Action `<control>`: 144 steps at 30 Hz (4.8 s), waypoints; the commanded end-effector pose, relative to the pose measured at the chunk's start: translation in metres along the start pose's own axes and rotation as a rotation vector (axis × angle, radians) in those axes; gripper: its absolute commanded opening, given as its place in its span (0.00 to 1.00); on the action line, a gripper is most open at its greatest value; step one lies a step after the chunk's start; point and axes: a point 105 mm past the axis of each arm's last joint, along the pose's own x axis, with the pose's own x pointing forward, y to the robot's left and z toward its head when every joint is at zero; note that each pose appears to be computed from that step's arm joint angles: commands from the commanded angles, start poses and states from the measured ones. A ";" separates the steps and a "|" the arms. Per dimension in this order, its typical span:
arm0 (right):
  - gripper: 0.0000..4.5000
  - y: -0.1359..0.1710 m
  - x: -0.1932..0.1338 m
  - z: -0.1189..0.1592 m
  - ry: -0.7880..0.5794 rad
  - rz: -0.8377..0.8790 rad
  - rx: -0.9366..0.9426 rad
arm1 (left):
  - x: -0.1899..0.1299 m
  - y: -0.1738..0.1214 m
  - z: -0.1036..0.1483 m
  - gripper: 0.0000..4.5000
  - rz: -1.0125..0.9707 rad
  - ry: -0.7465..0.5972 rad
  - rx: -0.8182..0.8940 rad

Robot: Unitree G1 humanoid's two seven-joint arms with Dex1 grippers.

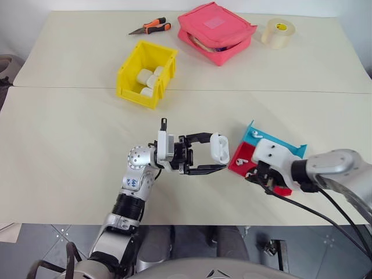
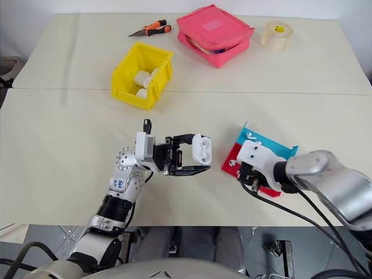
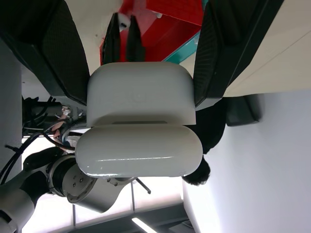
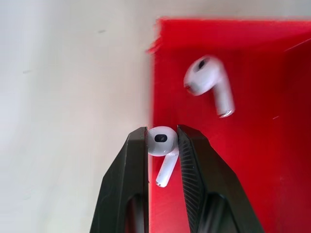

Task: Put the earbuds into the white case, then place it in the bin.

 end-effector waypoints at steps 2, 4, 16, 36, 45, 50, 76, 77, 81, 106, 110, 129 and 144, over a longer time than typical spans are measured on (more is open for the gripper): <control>0.11 0.004 -0.036 0.037 -0.368 -0.046 -0.066 | 0.002 0.001 0.010 0.62 -0.039 -0.037 -0.001; 0.11 0.011 -0.048 0.046 -0.561 -0.047 -0.050 | 0.001 0.003 0.009 0.62 -0.047 -0.024 -0.014; 0.11 0.038 -0.055 0.112 -1.250 -0.015 0.020 | -0.007 0.009 0.008 0.62 -0.084 0.023 -0.084; 0.11 0.036 -0.022 0.109 -1.306 -0.006 0.099 | -0.004 0.012 0.021 0.62 -0.086 0.016 -0.078; 0.11 0.032 -0.013 0.106 -1.286 0.000 0.105 | -0.003 0.013 0.022 0.62 -0.081 0.008 -0.073; 0.11 0.031 -0.002 0.099 -1.239 0.006 0.092 | 0.000 0.017 0.023 0.62 -0.078 -0.005 -0.059; 0.75 0.026 -0.008 0.093 -1.134 0.006 0.002 | -0.001 0.031 0.029 0.62 -0.003 -0.033 -0.019; 0.81 0.025 -0.008 0.093 -1.135 0.005 0.000 | -0.001 0.031 0.029 0.62 -0.002 -0.033 -0.019; 1.00 0.018 -0.028 0.081 -1.107 -0.059 -0.032 | -0.008 0.030 0.025 0.62 0.007 -0.002 -0.021; 1.00 -0.060 -0.075 -0.018 -0.370 -0.249 0.162 | -0.015 0.015 0.010 0.62 -0.029 0.076 0.009; 1.00 -0.071 -0.062 -0.005 -0.215 -0.233 0.135 | -0.012 0.014 0.008 0.62 -0.027 0.072 0.009; 1.00 -0.111 -0.003 0.012 0.029 -0.175 -0.093 | -0.003 0.013 0.006 0.62 -0.001 0.038 0.010; 0.48 -0.106 0.012 0.005 0.093 -0.063 -0.151 | -0.004 0.015 0.007 0.62 0.023 0.032 0.015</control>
